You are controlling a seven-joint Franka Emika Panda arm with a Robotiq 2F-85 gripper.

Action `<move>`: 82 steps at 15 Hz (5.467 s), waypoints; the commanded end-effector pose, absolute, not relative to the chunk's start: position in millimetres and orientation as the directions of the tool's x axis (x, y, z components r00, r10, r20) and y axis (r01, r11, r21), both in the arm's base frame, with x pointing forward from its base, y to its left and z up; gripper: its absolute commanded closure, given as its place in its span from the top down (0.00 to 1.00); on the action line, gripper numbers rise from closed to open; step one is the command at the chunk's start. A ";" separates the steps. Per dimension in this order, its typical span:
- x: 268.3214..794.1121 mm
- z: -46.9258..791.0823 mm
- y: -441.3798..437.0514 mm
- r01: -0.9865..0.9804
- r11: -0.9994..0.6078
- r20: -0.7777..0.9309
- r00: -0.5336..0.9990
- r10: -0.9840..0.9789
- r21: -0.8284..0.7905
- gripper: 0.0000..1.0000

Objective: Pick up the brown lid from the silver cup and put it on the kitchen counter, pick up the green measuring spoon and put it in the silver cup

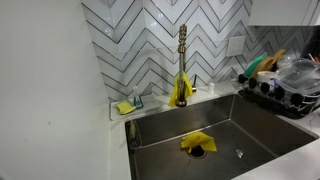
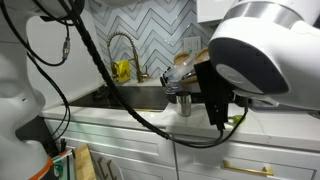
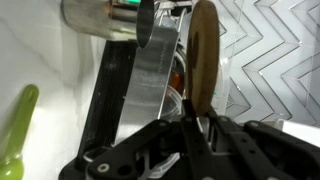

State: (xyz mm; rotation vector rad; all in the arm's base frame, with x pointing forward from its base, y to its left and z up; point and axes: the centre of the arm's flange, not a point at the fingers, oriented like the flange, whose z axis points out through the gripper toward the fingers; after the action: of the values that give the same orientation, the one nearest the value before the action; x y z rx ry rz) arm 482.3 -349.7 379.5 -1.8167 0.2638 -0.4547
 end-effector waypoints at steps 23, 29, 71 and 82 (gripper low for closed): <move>536.0 320.3 -322.0 -0.165 -0.667 0.318 0.780 -0.540 -0.727 0.04; 542.6 320.9 -309.1 -0.150 -0.680 0.323 0.793 -0.516 -0.717 0.08; 593.0 343.7 -326.5 -0.726 -0.664 -0.100 0.685 -0.722 -0.182 0.92; 607.5 341.8 -327.2 -0.791 -0.595 -0.132 0.611 -0.781 -0.145 0.34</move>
State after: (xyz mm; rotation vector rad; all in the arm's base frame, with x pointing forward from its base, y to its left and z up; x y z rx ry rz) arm 602.0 -321.2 341.3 -2.6380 1.2639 0.0512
